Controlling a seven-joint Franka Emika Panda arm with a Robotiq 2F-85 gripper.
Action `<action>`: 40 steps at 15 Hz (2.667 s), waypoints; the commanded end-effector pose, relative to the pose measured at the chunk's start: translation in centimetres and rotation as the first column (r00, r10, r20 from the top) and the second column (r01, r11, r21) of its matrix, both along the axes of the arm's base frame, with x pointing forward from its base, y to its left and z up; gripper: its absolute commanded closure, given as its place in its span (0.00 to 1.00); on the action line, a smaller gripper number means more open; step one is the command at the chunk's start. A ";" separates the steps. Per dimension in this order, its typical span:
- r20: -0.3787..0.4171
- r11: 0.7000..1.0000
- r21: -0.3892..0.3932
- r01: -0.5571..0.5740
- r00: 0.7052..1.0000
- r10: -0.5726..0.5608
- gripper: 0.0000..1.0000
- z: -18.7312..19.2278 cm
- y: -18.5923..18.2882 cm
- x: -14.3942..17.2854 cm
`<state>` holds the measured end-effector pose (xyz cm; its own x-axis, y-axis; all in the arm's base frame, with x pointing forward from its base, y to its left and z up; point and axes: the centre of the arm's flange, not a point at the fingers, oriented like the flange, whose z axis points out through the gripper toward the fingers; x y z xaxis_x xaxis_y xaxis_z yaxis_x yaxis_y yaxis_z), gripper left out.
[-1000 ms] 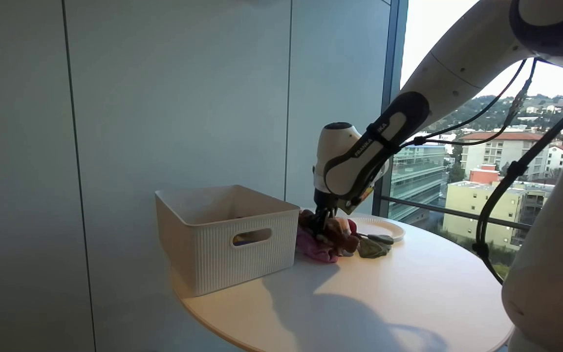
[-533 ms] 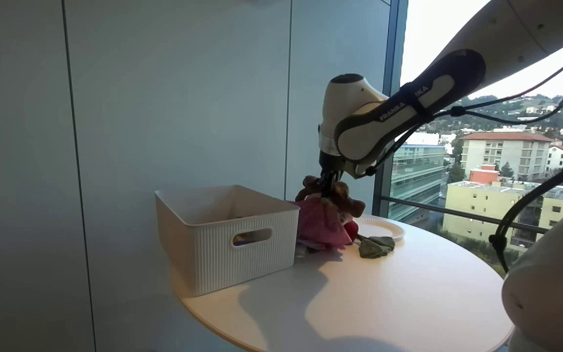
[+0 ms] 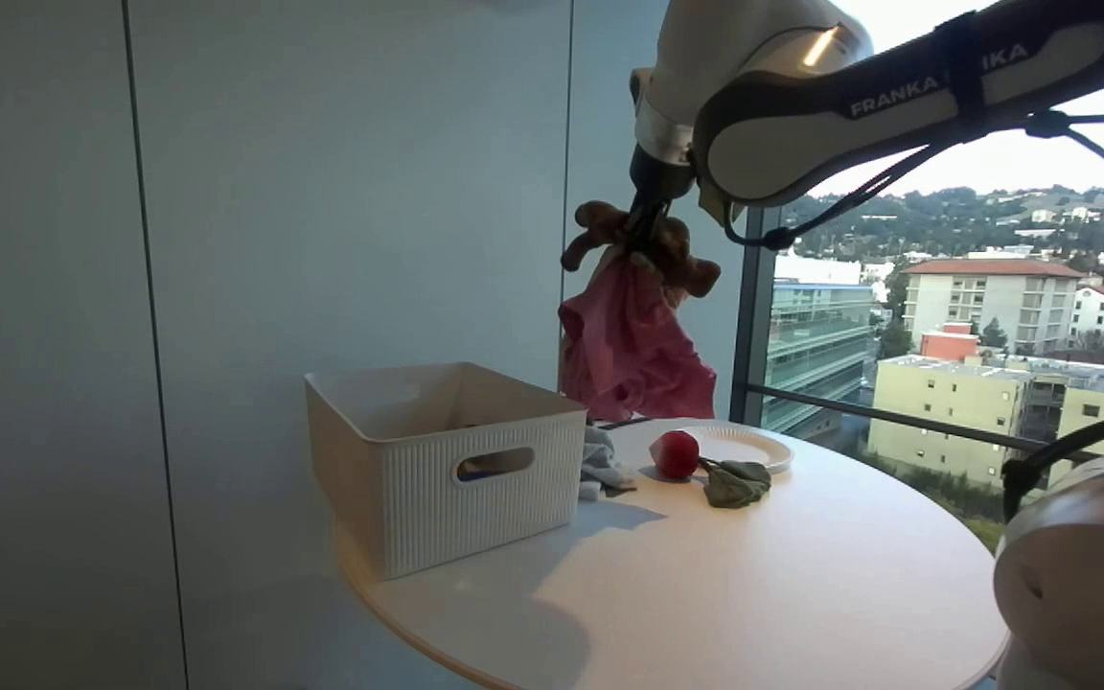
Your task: Put the shirts, the moose toy, the towel and the beetroot plushy in the basket
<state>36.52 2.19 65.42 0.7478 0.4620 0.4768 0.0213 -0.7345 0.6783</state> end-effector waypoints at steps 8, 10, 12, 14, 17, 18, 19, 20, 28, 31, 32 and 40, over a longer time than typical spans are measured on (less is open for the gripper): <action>0.040 0.858 -0.177 -0.483 0.867 0.497 0.93 8.2 12.8 10.3; -0.025 0.846 -0.120 -0.520 0.853 0.521 0.94 3.7 12.3 14.4; -0.110 0.842 -0.046 -0.538 0.840 0.531 0.94 -1.8 11.4 17.4; -0.181 0.823 0.068 -0.564 0.804 0.566 0.94 -6.7 11.2 18.6; -0.271 0.800 0.222 -0.558 0.752 0.600 0.95 -13.2 11.7 19.2; -0.290 0.796 0.262 -0.546 0.742 0.605 0.92 -14.7 11.9 19.2; -0.305 0.801 0.273 -0.533 0.741 0.598 0.54 -15.2 12.2 19.2; -0.320 0.805 0.278 -0.525 0.739 0.592 0.54 -15.5 12.1 19.2; -0.131 0.900 0.074 -0.429 0.891 0.435 0.00 -0.4 8.7 13.0; -0.056 0.954 0.069 -0.292 0.954 0.296 0.00 5.6 5.4 8.4; -0.050 0.968 0.081 -0.239 0.969 0.243 0.00 6.6 3.7 7.0; -0.261 0.938 0.293 0.184 0.959 -0.106 0.00 -3.7 -7.5 6.3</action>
<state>42.17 -3.77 66.16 0.8559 0.3194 0.4066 0.0889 -0.8656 0.4927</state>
